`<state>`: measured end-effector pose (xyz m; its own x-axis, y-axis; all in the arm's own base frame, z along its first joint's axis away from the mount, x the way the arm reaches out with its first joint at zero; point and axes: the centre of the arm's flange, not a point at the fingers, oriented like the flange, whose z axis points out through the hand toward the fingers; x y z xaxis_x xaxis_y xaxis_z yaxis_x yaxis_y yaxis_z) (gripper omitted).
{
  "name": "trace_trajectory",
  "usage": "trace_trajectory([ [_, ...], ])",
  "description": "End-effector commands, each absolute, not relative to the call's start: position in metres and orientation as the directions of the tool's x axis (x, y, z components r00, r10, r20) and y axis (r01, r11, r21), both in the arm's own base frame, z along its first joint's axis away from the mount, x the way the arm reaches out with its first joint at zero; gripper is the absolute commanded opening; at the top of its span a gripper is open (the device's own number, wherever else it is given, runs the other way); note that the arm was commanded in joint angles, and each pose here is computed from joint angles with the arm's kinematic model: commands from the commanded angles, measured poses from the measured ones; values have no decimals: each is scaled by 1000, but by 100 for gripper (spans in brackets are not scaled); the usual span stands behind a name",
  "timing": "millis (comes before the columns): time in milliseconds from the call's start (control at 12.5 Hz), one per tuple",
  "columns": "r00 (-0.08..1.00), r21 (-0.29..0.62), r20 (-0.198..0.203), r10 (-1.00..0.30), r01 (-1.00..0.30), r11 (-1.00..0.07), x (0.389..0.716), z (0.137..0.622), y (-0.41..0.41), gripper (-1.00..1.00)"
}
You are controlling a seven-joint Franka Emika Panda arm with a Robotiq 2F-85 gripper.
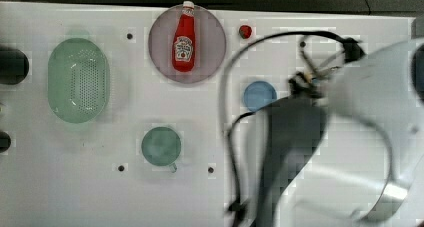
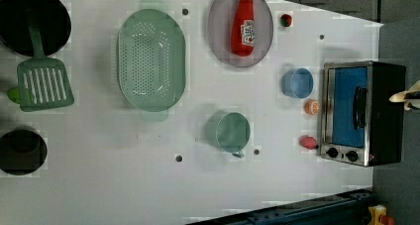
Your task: Pick banana from table and place on oven.
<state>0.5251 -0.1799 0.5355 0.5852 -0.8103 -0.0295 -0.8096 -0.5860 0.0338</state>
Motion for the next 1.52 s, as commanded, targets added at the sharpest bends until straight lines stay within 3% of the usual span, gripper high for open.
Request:
trace_trajectory([
  [80, 683, 27, 62, -728, -730, -683, 500, 528, -292, -58],
  [240, 720, 62, 86, -688, -694, -718, 485, 507, -346, -58],
  [560, 719, 103, 4, -695, -691, -715, 473, 457, -382, -53],
  [1120, 724, 110, 9, -690, -687, -719, 481, 444, -381, 100],
  [1280, 754, 99, 28, -657, -656, -748, 497, 455, -361, 100],
  [1520, 734, 32, 118, -668, -675, -737, 522, 514, -314, 100],
])
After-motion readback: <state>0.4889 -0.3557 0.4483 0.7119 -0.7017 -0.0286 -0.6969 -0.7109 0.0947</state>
